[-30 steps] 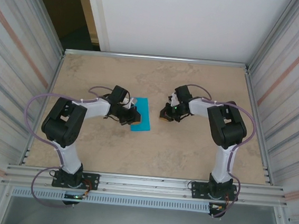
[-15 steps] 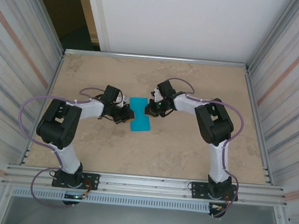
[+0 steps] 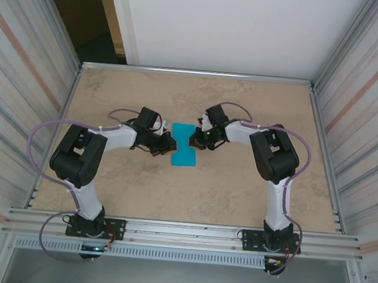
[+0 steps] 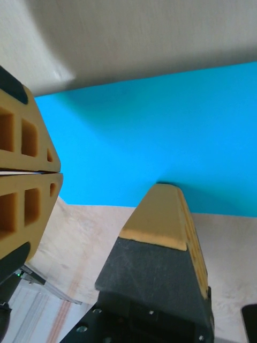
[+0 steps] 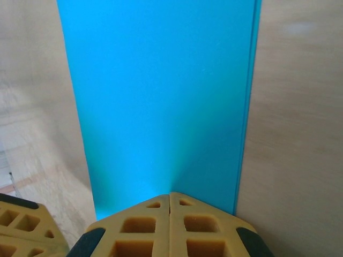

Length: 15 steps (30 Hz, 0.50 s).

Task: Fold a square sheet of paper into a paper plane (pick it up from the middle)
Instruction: Fold the triangle a second time at the center of the table.

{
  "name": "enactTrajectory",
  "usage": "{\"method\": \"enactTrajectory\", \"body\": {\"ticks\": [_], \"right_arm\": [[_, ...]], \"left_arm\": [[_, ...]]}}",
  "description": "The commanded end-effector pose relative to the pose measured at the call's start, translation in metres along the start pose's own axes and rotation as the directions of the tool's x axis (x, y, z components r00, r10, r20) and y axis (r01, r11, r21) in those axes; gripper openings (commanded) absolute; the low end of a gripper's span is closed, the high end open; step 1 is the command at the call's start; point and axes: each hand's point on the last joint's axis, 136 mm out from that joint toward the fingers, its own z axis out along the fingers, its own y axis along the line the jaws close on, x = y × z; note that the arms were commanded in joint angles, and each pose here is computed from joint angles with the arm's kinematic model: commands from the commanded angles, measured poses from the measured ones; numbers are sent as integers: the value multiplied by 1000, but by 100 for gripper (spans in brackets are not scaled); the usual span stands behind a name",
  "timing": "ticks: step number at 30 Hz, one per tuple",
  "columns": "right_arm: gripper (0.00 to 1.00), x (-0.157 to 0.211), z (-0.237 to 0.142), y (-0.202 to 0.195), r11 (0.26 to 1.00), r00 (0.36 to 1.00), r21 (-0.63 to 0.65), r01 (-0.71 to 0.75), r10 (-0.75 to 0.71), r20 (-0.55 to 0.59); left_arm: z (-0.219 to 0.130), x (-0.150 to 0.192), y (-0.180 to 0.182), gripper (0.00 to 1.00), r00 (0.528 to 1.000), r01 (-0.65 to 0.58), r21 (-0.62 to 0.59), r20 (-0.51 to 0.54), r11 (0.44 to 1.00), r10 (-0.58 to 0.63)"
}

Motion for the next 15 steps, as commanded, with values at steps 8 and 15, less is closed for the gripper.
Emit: {"method": "enactTrajectory", "body": {"ticks": [8, 15], "right_arm": [[4, 21, -8, -81, 961, 985, 219, -165, 171, -6], [4, 25, -5, -91, 950, 980, 247, -191, 200, -12]], "left_arm": [[35, 2, -31, 10, 994, -38, 40, -100, 998, 42], [43, 24, -3, 10, 987, 11, -48, -158, 999, -18]]}}
